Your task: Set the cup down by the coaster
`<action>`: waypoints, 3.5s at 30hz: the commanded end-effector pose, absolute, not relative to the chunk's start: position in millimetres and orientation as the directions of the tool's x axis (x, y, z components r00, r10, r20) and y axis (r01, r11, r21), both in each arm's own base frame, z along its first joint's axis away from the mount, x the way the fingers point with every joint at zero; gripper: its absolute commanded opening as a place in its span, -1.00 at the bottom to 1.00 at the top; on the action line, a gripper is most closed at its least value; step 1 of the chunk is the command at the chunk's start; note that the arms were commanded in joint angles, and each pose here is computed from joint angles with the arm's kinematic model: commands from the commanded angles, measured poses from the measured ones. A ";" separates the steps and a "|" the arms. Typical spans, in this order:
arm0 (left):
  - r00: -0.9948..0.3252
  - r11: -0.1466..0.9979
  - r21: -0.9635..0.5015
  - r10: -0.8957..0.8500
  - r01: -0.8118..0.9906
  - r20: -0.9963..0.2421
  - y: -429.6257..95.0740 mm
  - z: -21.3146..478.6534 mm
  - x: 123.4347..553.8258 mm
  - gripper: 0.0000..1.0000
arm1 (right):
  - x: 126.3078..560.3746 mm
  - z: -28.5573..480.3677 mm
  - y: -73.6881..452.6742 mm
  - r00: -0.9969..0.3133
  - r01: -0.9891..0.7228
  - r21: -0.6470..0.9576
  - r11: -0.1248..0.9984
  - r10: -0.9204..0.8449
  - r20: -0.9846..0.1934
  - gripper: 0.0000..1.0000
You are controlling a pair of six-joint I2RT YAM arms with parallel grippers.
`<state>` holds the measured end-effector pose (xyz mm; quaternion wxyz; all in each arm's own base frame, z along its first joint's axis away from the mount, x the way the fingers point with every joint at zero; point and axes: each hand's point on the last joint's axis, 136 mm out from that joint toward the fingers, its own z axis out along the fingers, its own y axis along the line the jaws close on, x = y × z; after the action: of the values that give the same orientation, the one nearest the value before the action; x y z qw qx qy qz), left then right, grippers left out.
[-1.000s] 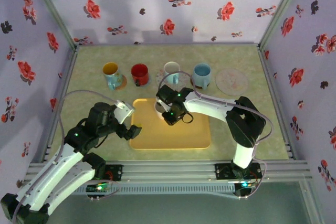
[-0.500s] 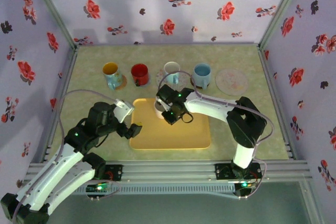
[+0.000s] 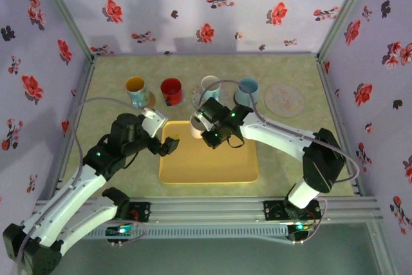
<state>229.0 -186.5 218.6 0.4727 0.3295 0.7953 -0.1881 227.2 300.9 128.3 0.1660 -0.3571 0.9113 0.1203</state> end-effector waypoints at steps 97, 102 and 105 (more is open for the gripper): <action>-0.235 0.548 -0.008 0.345 0.836 -0.909 -375.6 203.4 311.7 0.99 | 432.3 71.4 -15.1 -0.938 0.228 -0.026 0.973 0.212 -0.275 -0.67; -0.234 0.543 0.000 0.364 0.840 -0.902 -376.9 205.2 310.5 1.00 | 430.6 73.1 -14.8 -0.938 0.228 -0.025 0.973 0.213 -0.275 -0.47; -0.237 0.548 0.000 0.361 0.837 -0.902 -376.0 205.7 310.3 1.00 | 429.1 75.5 -14.0 -0.937 0.229 -0.020 0.973 0.215 -0.276 -0.37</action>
<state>310.2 -372.3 199.9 0.4668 0.4056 0.7432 -0.2553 425.9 -11.7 62.4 0.1255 0.1084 0.9858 -0.0256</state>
